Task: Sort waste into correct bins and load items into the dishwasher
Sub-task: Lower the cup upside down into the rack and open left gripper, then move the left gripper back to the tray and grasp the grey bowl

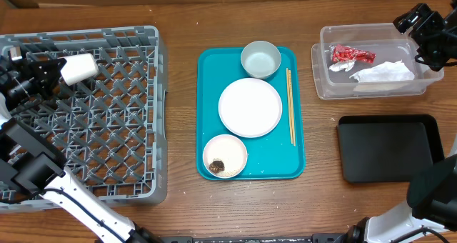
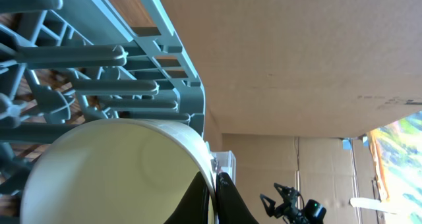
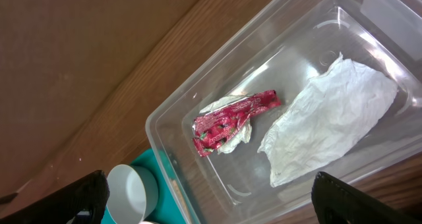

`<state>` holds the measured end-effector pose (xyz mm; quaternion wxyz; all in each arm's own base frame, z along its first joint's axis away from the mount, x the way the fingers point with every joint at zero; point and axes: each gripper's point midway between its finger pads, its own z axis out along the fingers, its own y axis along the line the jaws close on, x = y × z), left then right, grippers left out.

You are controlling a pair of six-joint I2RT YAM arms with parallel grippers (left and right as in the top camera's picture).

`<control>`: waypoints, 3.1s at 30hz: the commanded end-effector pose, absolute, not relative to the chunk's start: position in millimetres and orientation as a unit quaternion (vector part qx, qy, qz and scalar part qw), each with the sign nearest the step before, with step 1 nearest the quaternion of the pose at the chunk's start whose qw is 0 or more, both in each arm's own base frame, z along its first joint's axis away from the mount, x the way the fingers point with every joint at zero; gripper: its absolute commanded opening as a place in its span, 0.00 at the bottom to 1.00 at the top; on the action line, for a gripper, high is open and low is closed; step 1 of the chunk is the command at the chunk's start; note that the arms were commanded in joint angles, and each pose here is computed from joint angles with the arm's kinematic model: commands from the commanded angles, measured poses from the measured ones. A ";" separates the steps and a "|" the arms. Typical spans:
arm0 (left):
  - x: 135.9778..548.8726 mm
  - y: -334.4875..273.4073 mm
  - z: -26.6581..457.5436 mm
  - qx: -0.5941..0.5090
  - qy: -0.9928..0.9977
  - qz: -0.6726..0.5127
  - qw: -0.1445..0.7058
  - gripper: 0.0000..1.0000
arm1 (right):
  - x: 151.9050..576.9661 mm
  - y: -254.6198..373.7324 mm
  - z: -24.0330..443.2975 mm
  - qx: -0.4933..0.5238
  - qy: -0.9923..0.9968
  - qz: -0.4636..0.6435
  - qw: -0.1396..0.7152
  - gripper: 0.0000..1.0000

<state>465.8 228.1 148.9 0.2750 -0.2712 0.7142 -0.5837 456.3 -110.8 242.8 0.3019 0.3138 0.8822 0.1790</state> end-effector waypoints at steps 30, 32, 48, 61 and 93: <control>366.5 324.1 130.0 -0.428 0.868 -0.220 0.124 0.04 | 457.4 -111.7 259.8 0.309 0.877 0.180 0.322 1.00; 377.2 315.7 152.8 -0.412 0.868 -0.232 0.150 0.04 | 457.4 -111.7 259.8 0.309 0.877 0.180 0.322 1.00; 473.1 241.4 160.3 -0.287 0.944 -0.006 0.164 0.04 | 457.4 -111.7 259.9 0.309 0.877 0.180 0.322 1.00; 468.4 245.7 133.8 -0.296 0.947 0.016 0.129 0.04 | 457.4 -111.7 259.8 0.309 0.877 0.180 0.322 1.00; 389.1 310.5 152.4 -0.452 0.887 0.033 0.087 0.04 | 457.4 -111.7 259.8 0.309 0.877 0.180 0.322 1.00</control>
